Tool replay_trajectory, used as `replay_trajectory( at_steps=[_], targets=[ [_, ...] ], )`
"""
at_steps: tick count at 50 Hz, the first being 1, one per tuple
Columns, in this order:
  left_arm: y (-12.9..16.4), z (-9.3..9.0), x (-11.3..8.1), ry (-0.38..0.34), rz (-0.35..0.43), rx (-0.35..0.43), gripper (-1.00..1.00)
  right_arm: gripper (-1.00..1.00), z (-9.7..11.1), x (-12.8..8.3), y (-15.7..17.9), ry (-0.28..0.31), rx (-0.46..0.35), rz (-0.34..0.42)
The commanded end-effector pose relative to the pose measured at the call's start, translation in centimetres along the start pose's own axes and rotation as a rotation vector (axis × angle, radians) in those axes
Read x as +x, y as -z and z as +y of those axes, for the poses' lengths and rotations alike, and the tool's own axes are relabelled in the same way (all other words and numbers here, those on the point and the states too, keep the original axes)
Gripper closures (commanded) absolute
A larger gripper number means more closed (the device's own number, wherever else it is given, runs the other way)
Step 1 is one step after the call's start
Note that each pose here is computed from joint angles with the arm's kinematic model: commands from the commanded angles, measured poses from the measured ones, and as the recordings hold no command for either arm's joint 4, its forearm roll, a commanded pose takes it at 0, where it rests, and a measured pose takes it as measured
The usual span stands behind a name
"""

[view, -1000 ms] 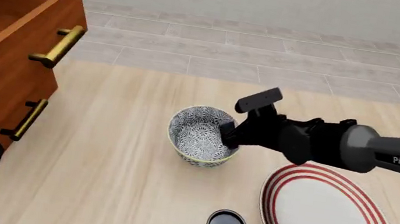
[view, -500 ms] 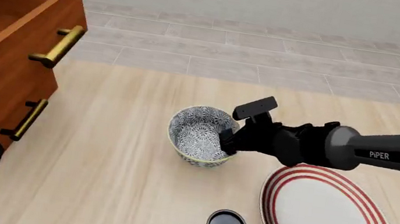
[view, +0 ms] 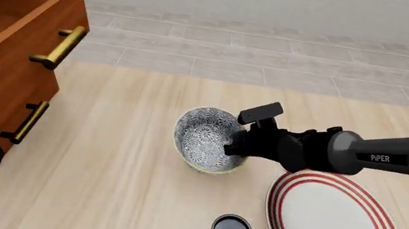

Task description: Put the bowl on the plate.

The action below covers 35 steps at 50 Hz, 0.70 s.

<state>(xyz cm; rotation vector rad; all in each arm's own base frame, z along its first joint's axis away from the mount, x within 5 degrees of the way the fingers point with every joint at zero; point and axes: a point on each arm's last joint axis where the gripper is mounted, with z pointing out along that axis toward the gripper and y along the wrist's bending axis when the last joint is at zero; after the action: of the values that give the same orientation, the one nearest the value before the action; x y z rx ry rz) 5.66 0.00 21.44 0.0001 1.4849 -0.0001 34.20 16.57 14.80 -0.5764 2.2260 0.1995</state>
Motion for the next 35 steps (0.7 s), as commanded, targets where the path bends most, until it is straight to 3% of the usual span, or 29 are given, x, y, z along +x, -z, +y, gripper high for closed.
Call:
replay_trajectory(
  at_steps=[1, 22, 35],
  targets=[
    [0.0, 0.0, 0.0, 0.000, 0.000, 0.000, -1.00, 1.00, 0.4, 0.4, 0.0, 0.040, -0.012, 0.009],
    [0.0, 0.0, 0.0, 0.000, 0.000, 0.000, -1.00, 1.00, -0.3, -0.4, 1.0, 0.047, 0.004, -0.033],
    [0.0, 0.0, 0.0, 0.000, 0.000, 0.000, -1.00, 1.00, -1.3, -2.5, 3.7, -0.006, 0.028, -0.113]
  ],
)
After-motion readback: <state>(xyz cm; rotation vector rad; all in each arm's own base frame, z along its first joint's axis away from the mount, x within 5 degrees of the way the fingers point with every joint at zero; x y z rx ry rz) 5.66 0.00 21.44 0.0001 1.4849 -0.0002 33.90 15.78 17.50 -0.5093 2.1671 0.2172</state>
